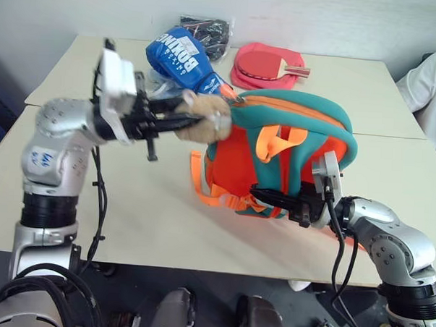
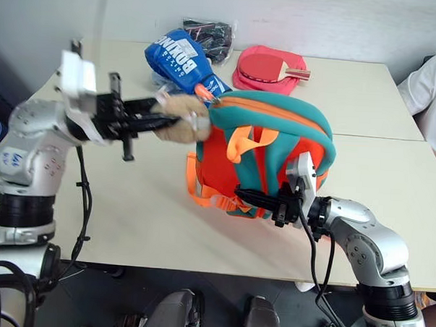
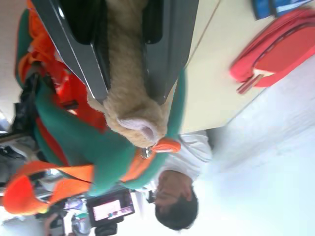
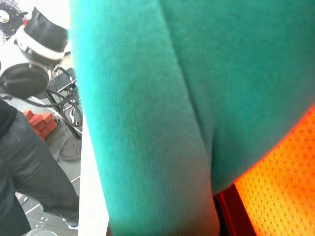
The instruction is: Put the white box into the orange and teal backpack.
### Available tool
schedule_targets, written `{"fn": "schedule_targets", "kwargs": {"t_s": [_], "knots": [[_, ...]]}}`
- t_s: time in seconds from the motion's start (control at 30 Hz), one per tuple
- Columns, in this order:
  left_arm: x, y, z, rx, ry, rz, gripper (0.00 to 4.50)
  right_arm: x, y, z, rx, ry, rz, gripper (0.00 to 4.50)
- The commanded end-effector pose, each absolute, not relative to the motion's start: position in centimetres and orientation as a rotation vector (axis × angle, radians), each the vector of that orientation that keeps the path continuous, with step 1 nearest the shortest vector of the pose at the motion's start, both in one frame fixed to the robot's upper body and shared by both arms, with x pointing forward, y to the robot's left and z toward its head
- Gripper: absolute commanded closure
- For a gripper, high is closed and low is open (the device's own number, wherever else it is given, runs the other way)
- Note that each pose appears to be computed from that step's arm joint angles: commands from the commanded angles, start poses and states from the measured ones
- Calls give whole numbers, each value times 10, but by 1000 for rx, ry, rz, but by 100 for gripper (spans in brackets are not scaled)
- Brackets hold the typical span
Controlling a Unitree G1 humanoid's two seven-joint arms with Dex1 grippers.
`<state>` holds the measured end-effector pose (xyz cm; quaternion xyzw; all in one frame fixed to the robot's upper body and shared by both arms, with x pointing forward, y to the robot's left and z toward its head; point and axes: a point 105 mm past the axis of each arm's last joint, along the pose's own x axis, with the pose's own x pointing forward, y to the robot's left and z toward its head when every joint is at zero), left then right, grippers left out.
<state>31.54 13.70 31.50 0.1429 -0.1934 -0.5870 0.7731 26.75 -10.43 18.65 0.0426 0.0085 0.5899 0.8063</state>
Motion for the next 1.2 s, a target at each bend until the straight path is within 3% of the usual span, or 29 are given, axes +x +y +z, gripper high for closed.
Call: {"fn": "schedule_targets", "kwargs": {"t_s": [0.03, 0.27, 0.4, 0.57, 0.7, 0.87, 1.0, 1.2], "knots": [[318, 166, 334, 263, -438, -1200, 416, 265, -109, 196, 85, -31, 1248, 450], [350, 197, 256, 277, -59, -1095, 416, 267, -109, 200, 87, -47, 1234, 450], [360, 185, 225, 218, -48, -1071, 416, 266, -107, 201, 91, -52, 1232, 450], [341, 154, 174, 285, 69, -1225, 416, 264, -105, 201, 101, -59, 1224, 450], [333, 153, 130, 319, 172, -1254, 416, 263, -102, 198, 114, -59, 1215, 450], [334, 151, 130, 217, 69, -1199, 416, 266, -99, 190, 127, -75, 1177, 450], [335, 161, 149, 206, -8, -1135, 285, 272, -107, 183, 94, -94, 1123, 450], [298, 211, 155, 289, 127, -1107, 97, 265, -152, 188, -159, -142, 1034, 251]]}}
